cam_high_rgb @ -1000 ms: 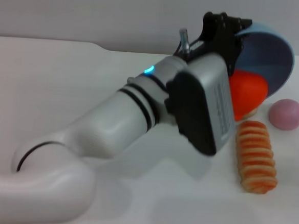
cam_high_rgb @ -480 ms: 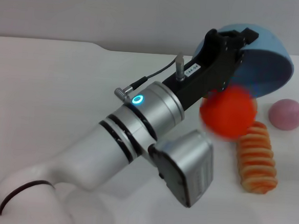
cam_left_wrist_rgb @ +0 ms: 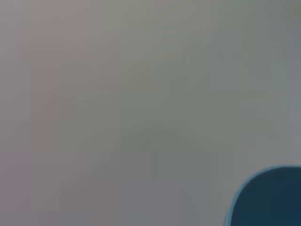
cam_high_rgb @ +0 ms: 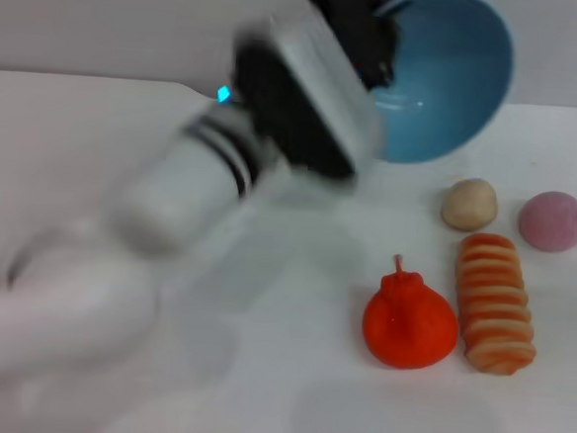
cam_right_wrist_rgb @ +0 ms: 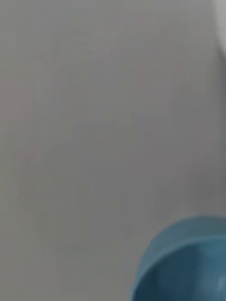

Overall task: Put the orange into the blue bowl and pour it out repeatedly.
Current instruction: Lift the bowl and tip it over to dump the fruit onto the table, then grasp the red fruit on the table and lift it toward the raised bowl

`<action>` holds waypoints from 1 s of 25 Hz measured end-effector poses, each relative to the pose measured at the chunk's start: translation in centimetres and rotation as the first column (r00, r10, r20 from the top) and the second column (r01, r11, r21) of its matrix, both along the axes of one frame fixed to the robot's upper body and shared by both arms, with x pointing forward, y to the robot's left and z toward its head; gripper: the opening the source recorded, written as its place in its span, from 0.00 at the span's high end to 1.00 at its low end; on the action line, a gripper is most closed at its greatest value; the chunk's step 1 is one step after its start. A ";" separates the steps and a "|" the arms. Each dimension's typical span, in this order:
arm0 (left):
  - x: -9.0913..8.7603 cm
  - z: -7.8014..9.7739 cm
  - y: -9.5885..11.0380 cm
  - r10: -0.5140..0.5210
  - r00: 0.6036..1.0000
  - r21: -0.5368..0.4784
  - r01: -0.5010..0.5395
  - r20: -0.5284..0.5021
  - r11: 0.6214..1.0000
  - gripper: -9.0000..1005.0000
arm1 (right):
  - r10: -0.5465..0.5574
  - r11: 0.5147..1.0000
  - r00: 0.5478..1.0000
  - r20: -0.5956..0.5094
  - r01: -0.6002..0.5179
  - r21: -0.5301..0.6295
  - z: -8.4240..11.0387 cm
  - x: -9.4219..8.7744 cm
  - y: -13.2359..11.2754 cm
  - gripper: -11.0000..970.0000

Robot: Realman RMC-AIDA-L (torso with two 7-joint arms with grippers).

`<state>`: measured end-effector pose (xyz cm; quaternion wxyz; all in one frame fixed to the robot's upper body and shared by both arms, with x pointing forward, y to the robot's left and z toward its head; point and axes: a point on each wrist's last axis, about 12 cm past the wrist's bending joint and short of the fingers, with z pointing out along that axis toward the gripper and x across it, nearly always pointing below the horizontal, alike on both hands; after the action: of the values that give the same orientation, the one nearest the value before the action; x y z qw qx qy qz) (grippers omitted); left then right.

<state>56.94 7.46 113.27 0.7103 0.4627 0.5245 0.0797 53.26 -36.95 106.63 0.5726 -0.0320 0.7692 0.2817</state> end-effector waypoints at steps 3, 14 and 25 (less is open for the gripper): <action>3.4 0.3 1.0 0.017 0.951 -0.122 -0.058 -0.309 0.991 0.99 | 0.042 0.999 0.990 -0.135 -0.040 0.013 1.2 0.2 -0.7 0.48; 7.1 1.0 4.0 0.005 0.798 -0.274 -0.213 -0.603 0.938 0.99 | 0.353 0.929 0.794 -0.494 -0.360 0.085 3.3 1.7 3.7 0.48; 6.9 0.6 4.0 0.014 0.796 -0.261 -0.214 -0.605 0.941 0.99 | 0.457 0.842 0.659 -0.598 -0.537 0.052 1.7 3.7 10.4 0.50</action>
<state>63.85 11.48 113.83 0.5682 0.3115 0.7534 -0.1112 56.93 -26.53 108.36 0.2027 -0.1893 0.8856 0.3725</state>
